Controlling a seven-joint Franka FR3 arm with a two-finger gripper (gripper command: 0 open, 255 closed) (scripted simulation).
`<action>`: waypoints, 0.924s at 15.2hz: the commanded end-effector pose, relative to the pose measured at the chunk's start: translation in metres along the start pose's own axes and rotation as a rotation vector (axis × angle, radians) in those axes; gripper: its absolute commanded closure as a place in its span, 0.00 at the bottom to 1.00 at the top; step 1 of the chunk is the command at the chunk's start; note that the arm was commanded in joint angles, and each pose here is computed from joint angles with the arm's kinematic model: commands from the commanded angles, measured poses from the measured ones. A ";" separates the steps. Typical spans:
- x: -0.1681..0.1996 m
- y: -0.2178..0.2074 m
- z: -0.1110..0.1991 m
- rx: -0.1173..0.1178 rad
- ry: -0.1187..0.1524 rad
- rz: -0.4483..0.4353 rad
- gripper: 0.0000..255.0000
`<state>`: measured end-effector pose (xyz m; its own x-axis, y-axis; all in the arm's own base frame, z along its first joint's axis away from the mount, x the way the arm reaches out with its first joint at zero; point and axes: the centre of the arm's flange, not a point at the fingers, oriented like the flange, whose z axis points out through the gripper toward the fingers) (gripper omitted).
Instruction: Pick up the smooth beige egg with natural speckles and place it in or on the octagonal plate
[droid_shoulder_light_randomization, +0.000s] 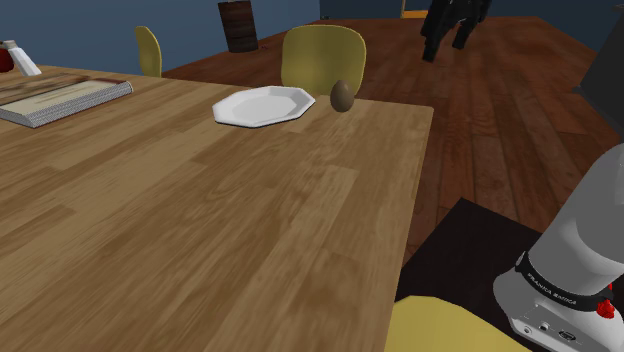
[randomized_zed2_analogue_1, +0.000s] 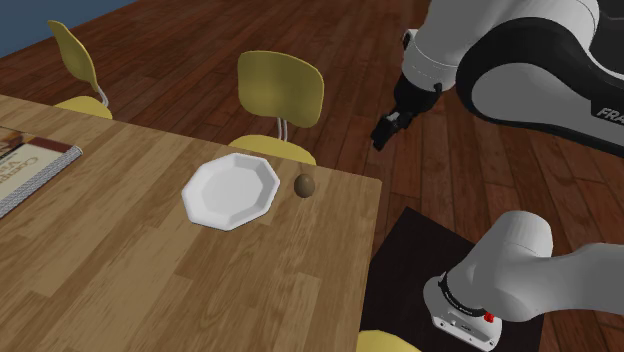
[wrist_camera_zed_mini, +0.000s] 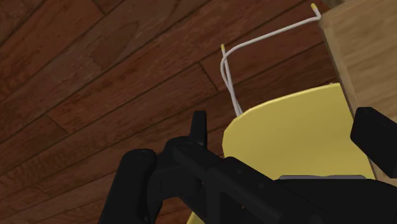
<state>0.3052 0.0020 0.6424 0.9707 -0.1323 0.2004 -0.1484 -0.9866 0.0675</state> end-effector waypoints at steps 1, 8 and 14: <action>0.000 0.000 0.000 0.000 0.000 0.000 0.00; 0.023 -0.091 0.001 -0.009 -0.018 0.048 0.00; 0.047 -0.169 0.002 -0.017 -0.033 0.090 0.00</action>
<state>0.3719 0.1502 0.6397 0.9606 -0.2147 0.1765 -0.2295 -0.9709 0.0681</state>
